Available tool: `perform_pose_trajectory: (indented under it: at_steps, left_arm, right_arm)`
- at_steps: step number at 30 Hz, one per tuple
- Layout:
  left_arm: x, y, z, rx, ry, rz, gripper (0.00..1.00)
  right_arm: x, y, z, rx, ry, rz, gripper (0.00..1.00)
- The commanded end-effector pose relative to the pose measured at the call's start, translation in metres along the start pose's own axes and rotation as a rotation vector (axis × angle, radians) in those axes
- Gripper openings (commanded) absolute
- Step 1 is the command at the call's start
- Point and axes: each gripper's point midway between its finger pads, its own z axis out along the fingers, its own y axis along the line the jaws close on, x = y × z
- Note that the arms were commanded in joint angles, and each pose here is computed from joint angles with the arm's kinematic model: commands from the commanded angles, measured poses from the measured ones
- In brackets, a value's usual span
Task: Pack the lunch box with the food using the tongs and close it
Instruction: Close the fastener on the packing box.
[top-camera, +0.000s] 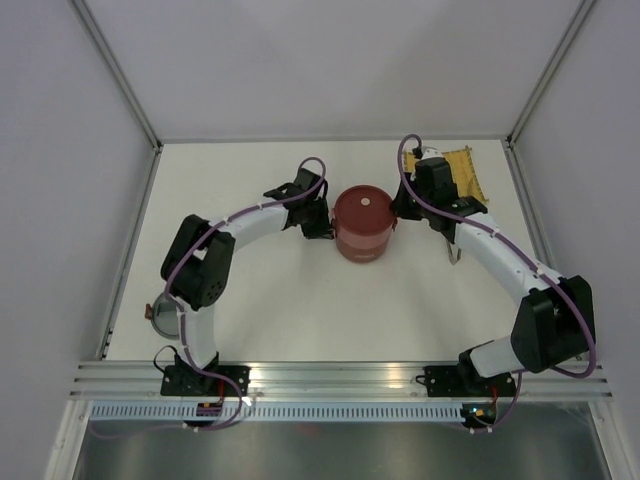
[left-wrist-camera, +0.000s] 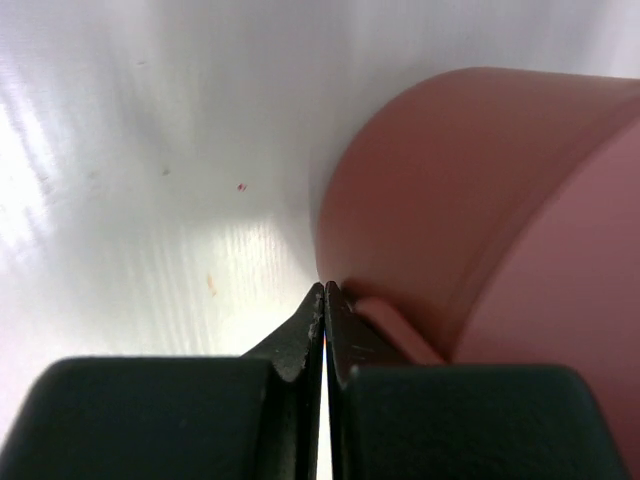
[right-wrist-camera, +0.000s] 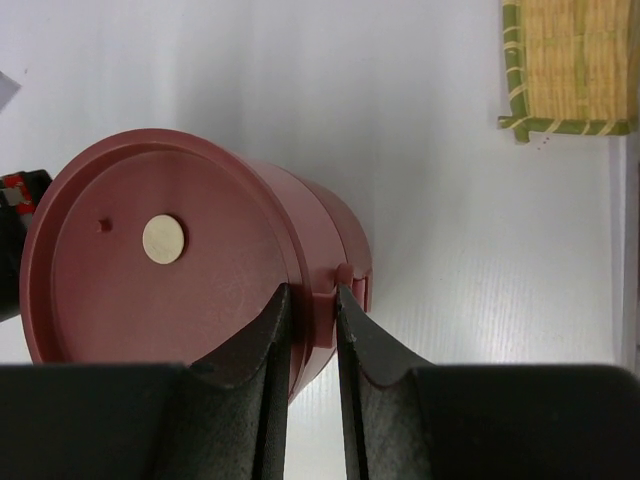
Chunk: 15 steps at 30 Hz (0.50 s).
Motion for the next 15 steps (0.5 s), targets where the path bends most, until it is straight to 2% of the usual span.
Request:
perform_pose_trajectory:
  at_steps: [1,9,15]
  left_arm:
    - [-0.039,-0.046,-0.046,0.185,-0.148,0.033,0.03]
    - [-0.037,0.005,-0.061,0.129,-0.157,-0.01,0.03]
    - [-0.046,-0.004,-0.07,0.21,-0.169,-0.006,0.03]
  right_arm:
    - [0.128,-0.007,-0.003,0.011,0.46,0.0,0.0]
    - [0.112,-0.002,0.004,0.015,0.44,-0.015,0.0]
    - [0.112,-0.005,0.006,0.034,0.448,-0.014,0.0]
